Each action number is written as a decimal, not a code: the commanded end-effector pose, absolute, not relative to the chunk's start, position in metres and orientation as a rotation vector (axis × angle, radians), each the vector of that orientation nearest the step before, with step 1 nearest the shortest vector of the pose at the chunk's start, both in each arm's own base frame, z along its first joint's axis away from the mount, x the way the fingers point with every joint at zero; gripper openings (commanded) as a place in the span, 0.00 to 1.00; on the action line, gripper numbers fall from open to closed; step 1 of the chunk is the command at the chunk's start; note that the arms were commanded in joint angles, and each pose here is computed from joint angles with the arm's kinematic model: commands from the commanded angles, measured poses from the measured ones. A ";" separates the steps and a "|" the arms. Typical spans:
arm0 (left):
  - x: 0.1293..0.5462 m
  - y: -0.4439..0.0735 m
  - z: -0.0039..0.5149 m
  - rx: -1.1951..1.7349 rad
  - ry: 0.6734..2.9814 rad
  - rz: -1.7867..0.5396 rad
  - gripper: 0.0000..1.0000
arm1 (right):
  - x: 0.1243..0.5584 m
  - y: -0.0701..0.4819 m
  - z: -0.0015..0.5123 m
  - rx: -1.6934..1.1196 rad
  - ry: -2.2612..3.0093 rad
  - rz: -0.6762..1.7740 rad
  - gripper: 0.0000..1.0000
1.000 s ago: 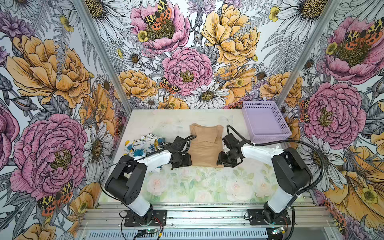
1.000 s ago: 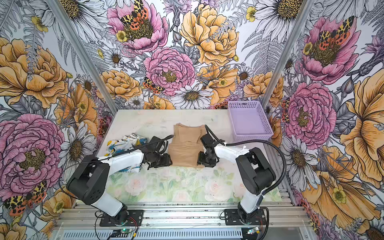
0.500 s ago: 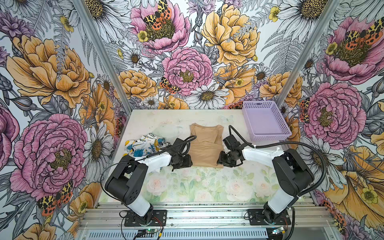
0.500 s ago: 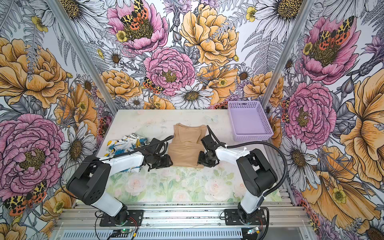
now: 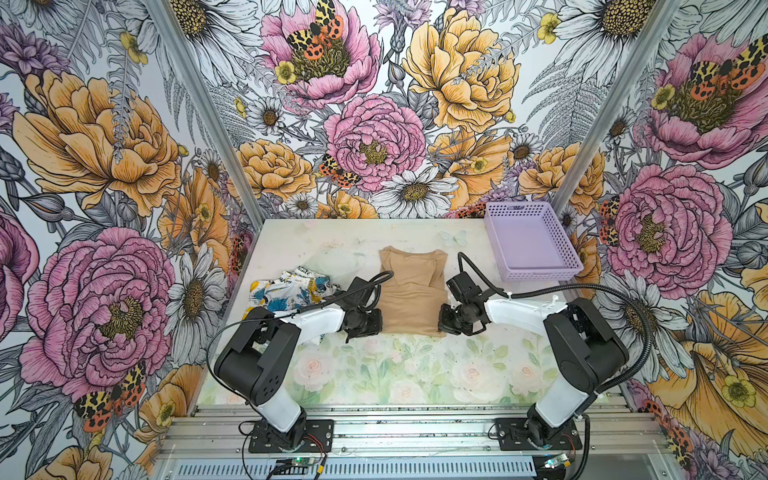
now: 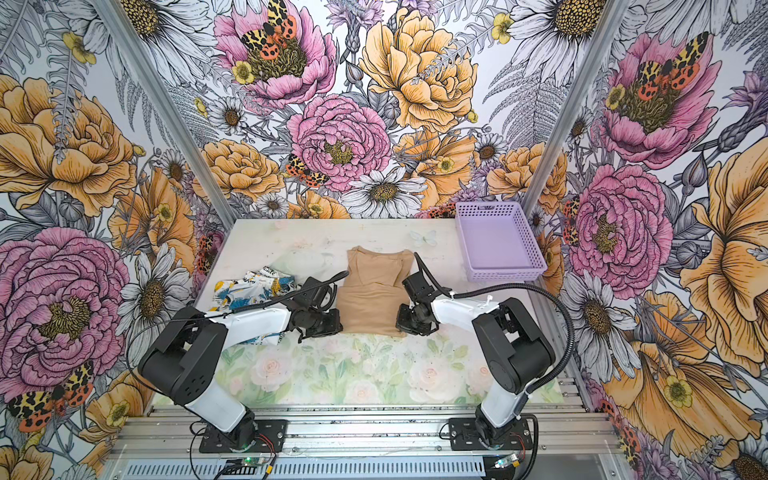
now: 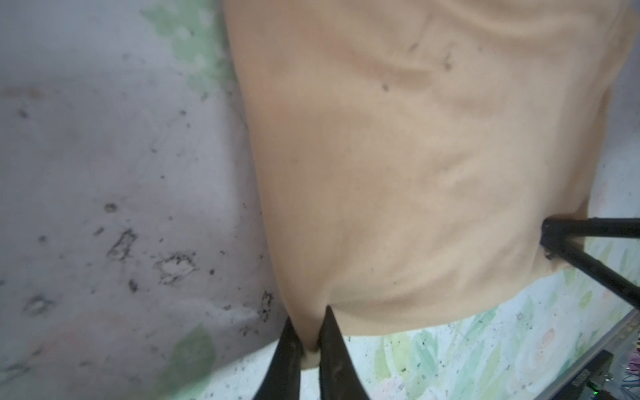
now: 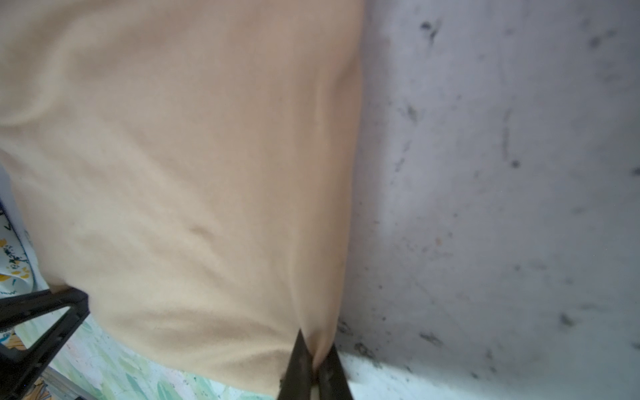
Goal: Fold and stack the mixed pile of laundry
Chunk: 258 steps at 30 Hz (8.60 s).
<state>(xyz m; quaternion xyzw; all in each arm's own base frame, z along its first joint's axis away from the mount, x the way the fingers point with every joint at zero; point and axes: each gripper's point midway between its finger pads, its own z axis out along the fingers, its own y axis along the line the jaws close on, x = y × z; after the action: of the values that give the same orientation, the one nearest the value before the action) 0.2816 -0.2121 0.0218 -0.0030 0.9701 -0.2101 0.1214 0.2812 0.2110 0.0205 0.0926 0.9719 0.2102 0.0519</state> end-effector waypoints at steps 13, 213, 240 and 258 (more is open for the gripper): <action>0.218 -0.227 0.059 0.024 2.875 -0.642 0.00 | 0.235 0.204 0.065 0.255 2.994 0.720 0.00; 0.280 -0.234 0.047 -0.003 2.714 -0.539 0.25 | 0.298 0.178 0.041 0.053 2.914 0.644 0.12; 0.271 -0.190 0.043 -0.084 2.725 -0.473 0.00 | 0.290 0.152 0.036 0.154 2.922 0.660 0.00; 0.251 -0.191 0.005 -0.037 2.838 -0.401 0.00 | 0.273 0.152 0.008 0.153 3.019 0.628 0.00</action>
<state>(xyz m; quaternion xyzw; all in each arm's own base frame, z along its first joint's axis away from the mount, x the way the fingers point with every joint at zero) 0.2615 -0.2049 0.0205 -0.0116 0.9733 -0.1694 0.1546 0.2808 0.1596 0.0221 0.0495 0.9714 0.2285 0.0414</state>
